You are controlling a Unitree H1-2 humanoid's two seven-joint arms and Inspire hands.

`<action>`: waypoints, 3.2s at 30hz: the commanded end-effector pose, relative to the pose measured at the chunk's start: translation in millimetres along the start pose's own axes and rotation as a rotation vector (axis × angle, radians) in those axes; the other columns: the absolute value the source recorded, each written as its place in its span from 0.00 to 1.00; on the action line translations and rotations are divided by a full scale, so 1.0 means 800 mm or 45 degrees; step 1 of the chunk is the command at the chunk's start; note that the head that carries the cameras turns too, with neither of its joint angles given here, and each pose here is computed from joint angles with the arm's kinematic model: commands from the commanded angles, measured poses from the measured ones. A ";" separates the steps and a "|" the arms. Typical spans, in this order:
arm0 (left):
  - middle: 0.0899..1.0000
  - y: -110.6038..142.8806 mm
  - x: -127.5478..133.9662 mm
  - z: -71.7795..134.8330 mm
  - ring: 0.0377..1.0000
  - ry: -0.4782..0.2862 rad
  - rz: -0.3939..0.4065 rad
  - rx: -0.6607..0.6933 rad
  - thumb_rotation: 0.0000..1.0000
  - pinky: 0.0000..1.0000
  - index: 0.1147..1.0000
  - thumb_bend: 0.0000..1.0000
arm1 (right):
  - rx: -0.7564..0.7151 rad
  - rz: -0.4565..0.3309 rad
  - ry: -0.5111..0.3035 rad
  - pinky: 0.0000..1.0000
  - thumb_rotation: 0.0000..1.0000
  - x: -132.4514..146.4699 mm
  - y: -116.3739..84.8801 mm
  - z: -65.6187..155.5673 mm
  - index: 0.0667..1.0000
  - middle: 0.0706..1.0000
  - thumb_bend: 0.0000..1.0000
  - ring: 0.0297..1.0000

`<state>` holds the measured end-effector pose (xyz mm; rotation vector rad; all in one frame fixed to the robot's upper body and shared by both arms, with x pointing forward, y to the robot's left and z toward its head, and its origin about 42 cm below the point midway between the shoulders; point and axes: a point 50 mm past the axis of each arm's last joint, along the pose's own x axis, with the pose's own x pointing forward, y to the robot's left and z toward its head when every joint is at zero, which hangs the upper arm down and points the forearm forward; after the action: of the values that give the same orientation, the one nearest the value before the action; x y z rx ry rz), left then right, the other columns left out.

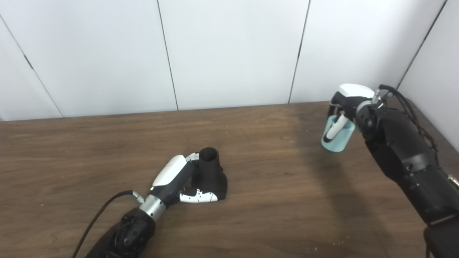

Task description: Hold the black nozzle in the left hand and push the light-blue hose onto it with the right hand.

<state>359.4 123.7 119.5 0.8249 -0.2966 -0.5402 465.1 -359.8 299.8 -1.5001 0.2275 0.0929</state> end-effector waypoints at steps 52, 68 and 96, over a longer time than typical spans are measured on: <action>0.71 -0.070 -0.047 -0.030 0.88 0.200 -0.203 -0.045 0.44 0.92 0.41 0.48 | -0.176 -0.420 -1.248 0.10 0.00 -0.211 -0.145 0.276 0.45 0.43 0.53 0.14; 0.72 -0.069 -0.048 -0.026 0.88 0.202 -0.211 -0.037 0.44 0.93 0.41 0.48 | -0.216 -0.306 -1.186 0.23 0.00 -0.201 -0.123 0.279 0.51 0.43 0.51 0.32; 0.71 -0.070 -0.047 -0.027 0.88 0.202 -0.209 -0.037 0.44 0.92 0.42 0.48 | -0.227 -0.296 -1.158 0.19 0.00 -0.193 -0.118 0.281 0.46 0.45 0.51 0.36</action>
<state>355.1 117.2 120.0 0.8186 -0.2871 -0.5363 354.6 -130.9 419.7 -1.5102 -0.6379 0.6689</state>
